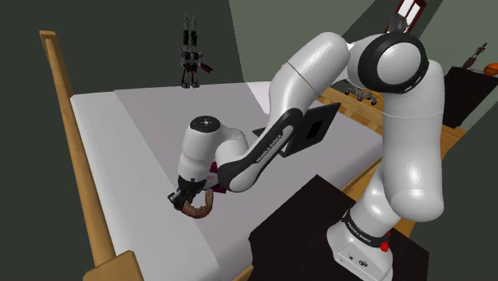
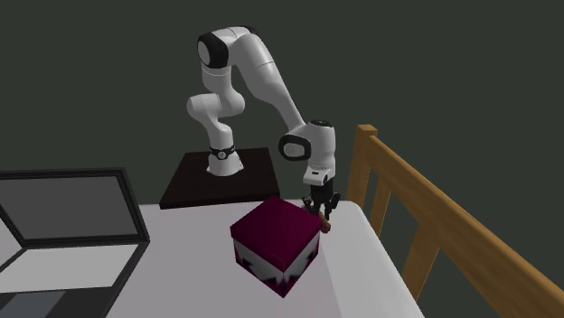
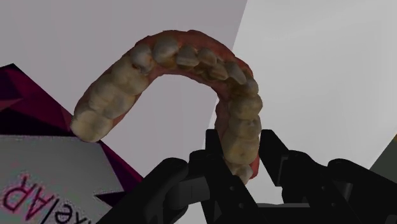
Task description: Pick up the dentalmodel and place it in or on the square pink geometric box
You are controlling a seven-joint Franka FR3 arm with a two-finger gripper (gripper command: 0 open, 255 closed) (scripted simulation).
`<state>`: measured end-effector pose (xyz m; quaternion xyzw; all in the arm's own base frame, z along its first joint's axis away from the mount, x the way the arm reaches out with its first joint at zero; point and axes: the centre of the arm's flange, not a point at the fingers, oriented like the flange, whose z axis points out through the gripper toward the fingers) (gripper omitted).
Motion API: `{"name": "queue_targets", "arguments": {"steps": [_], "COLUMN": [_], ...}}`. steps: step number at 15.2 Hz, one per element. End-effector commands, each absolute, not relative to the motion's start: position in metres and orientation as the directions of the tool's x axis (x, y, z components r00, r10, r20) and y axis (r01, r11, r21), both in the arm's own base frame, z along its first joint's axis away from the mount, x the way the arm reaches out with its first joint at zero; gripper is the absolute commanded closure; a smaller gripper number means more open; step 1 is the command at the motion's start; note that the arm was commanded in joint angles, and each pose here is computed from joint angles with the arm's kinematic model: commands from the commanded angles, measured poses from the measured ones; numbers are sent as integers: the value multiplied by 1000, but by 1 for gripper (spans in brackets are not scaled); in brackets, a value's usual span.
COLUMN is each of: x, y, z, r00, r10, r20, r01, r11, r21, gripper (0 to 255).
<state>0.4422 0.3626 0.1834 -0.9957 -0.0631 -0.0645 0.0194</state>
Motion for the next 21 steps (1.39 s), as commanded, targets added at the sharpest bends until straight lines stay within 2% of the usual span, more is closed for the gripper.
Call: {"name": "queue_targets", "arguments": {"steps": [1, 21], "x": [443, 443], "y": [363, 363], "z": [194, 299], "r00": [984, 984], "r10": [123, 123], "r20": [131, 131], "r01": [128, 128], "r11": [-991, -991], "r21": [-31, -31], "gripper": [255, 255]}}
